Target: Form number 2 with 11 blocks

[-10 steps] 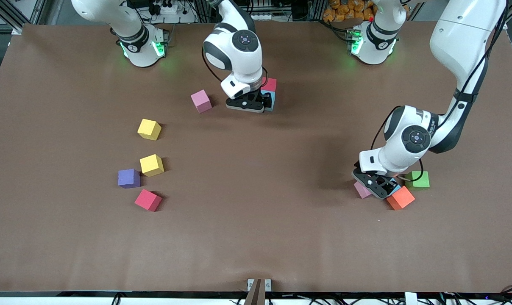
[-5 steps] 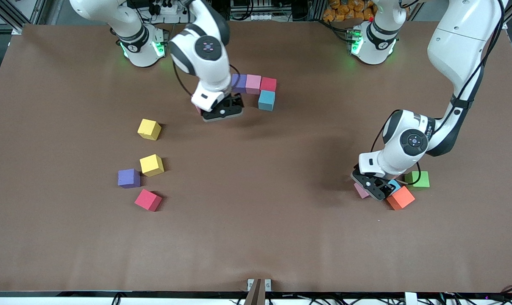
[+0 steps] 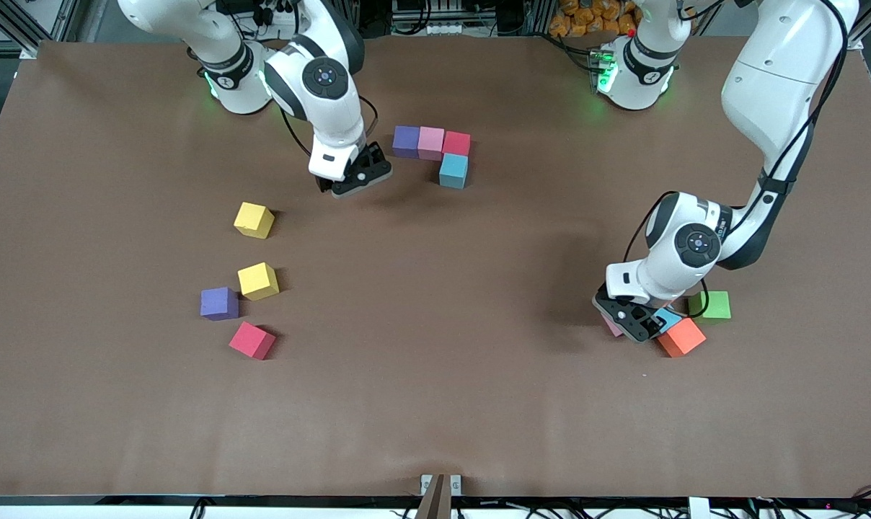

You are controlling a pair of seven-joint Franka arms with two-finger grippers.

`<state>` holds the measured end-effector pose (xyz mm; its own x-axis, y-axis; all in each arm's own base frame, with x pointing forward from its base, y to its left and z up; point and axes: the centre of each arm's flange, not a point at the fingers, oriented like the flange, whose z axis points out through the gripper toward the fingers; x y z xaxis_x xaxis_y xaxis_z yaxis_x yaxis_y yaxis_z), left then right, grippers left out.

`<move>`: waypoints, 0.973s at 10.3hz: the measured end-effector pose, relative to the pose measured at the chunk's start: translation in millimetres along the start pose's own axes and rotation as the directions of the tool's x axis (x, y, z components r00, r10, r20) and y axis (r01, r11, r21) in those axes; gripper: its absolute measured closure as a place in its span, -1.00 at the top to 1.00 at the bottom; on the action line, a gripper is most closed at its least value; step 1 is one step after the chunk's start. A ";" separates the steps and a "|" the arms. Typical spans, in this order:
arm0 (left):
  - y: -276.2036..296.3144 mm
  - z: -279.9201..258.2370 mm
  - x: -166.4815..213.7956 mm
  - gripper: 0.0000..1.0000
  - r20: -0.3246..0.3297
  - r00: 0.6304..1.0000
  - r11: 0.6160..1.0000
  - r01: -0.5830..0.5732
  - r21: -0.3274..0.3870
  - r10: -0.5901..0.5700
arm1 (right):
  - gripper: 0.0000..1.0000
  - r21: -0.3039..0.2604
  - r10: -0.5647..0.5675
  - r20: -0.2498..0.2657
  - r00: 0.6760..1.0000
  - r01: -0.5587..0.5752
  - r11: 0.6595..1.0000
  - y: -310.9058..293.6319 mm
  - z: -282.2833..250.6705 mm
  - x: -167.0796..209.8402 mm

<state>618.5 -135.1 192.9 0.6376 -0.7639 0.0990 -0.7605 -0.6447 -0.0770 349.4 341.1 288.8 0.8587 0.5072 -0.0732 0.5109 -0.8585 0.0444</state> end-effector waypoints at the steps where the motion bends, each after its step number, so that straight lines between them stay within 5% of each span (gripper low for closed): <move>1: 0.7 -1.0 1.9 0.30 -0.004 1.000 1.000 0.001 0.002 -0.001 | 1.00 -0.002 -0.029 0.010 1.000 0.029 1.000 1.7 3.7 -9.6; 6: 70.0 -17.0 59.7 0.28 -0.050 0.959 0.960 0.276 -0.034 -0.278 | 1.00 0.007 -0.059 -0.014 0.998 0.059 0.998 7.1 40.3 -42.8; 10: 159.2 -43.8 101.8 0.28 0.016 0.826 0.823 0.562 -0.084 -0.563 | 1.00 0.005 0.000 -0.014 1.000 0.000 1.000 -21.3 59.9 -64.5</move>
<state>556.9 -314.3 234.2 0.9570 -0.2684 0.1098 -0.2773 -0.9578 0.0759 280.7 322.2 232.9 0.8591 0.5083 -0.0591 0.5108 -0.8588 0.0391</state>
